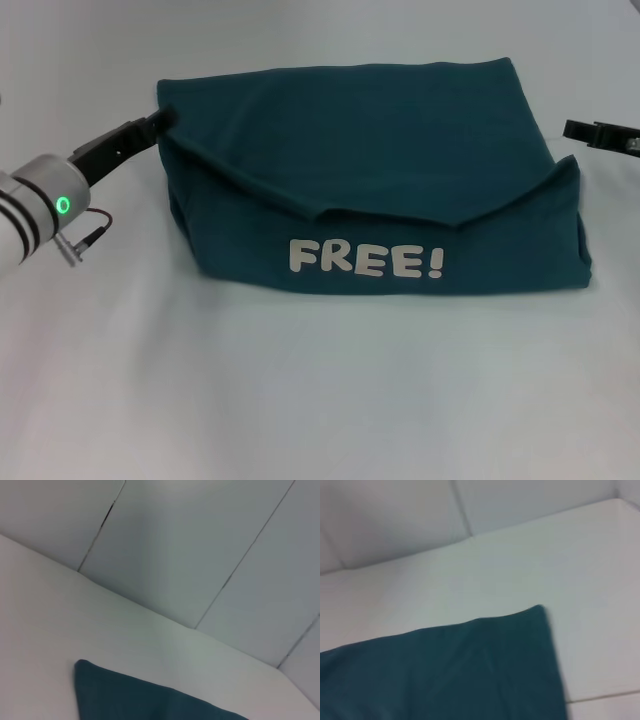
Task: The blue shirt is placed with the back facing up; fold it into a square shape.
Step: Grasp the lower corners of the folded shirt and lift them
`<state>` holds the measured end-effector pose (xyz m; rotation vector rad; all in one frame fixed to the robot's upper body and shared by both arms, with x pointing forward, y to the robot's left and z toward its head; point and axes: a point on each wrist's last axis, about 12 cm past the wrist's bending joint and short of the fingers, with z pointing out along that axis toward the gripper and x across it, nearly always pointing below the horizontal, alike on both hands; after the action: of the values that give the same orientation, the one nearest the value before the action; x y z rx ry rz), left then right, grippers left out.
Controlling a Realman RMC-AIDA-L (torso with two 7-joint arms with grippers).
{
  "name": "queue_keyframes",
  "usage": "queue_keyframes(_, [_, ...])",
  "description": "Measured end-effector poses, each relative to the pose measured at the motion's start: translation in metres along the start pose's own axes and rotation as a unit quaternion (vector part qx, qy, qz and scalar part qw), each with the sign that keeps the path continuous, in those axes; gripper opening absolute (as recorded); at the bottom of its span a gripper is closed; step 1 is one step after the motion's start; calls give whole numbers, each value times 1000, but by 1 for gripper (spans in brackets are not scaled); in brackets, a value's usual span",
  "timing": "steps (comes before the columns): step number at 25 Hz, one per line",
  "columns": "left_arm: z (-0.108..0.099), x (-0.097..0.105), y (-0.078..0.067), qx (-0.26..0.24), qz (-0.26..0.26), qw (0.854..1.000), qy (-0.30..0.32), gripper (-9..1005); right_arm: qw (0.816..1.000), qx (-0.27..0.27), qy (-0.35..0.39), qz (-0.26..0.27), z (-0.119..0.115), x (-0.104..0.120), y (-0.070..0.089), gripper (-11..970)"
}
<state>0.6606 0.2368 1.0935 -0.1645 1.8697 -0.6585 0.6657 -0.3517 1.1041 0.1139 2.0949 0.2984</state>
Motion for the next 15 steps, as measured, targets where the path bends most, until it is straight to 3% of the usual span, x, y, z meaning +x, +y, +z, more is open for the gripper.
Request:
queue_keyframes(3, [-8, 4, 6, 15, 3, 1000, 7, 677, 999, -34, 12, 8, -7, 0, -3, 640])
queue_keyframes(5, [-17, 8, 11, 34, 8, 999, 19, 699, 996, -79, 31, 27, -19, 7, -9, 639])
queue_keyframes(15, [-49, 19, 23, 83, 61, 994, 42, 766, 977, -183, 82, 75, -62, 24, -20, 633])
